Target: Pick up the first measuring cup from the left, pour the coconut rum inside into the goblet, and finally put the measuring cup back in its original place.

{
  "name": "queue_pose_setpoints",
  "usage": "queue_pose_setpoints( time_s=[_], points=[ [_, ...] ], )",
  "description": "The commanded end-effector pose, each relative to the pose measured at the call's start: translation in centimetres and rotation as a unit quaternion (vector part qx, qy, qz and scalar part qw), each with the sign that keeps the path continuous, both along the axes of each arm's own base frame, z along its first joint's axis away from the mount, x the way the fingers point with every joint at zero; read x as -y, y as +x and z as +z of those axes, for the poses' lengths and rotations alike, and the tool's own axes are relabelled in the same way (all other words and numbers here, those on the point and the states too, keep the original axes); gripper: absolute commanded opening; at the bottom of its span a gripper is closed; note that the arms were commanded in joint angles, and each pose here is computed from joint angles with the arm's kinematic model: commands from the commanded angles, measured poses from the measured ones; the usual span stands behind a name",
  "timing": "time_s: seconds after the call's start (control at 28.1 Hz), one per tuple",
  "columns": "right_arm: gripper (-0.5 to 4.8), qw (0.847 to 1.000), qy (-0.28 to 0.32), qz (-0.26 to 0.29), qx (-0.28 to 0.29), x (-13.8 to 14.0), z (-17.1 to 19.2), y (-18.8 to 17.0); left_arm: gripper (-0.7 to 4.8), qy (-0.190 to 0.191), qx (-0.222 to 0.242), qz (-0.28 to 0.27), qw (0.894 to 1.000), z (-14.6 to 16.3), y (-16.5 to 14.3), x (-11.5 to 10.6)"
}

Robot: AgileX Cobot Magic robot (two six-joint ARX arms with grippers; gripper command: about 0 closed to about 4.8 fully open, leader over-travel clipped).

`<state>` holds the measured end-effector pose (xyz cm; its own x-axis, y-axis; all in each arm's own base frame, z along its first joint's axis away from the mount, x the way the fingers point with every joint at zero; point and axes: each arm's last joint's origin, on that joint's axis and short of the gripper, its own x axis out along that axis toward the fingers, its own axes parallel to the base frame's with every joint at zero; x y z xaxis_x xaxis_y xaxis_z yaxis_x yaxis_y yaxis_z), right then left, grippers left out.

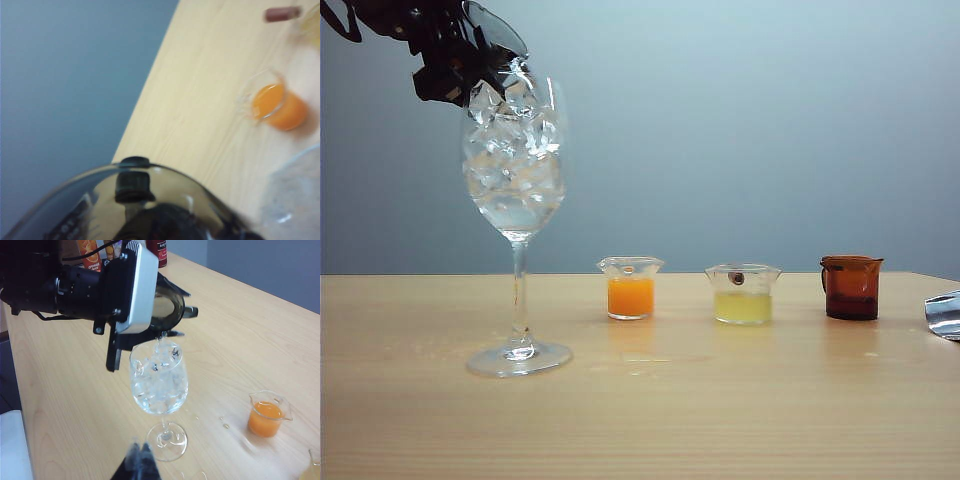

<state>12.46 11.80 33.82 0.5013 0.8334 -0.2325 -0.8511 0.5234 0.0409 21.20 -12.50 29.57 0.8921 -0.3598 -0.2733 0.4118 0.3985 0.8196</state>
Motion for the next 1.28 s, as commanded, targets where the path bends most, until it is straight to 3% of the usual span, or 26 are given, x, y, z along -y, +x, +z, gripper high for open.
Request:
queue_pose_setpoints(
  time_s=[0.04,1.07,1.28],
  points=[
    [-0.04,1.0,0.007,0.002,0.01,0.02,0.32,-0.05,0.51,0.003,0.025,0.01,1.0,0.56,0.09,-0.09],
    [-0.04,1.0,0.003,0.004,0.017,0.02,0.32,-0.04,0.47,0.044,0.031,-0.031,0.998,0.49,-0.23,-0.03],
    [-0.04,1.0,0.003,0.004,0.017,0.02,0.32,-0.04,0.2,0.074,0.037,-0.039,0.996,0.4,-0.3,-0.07]
  ],
)
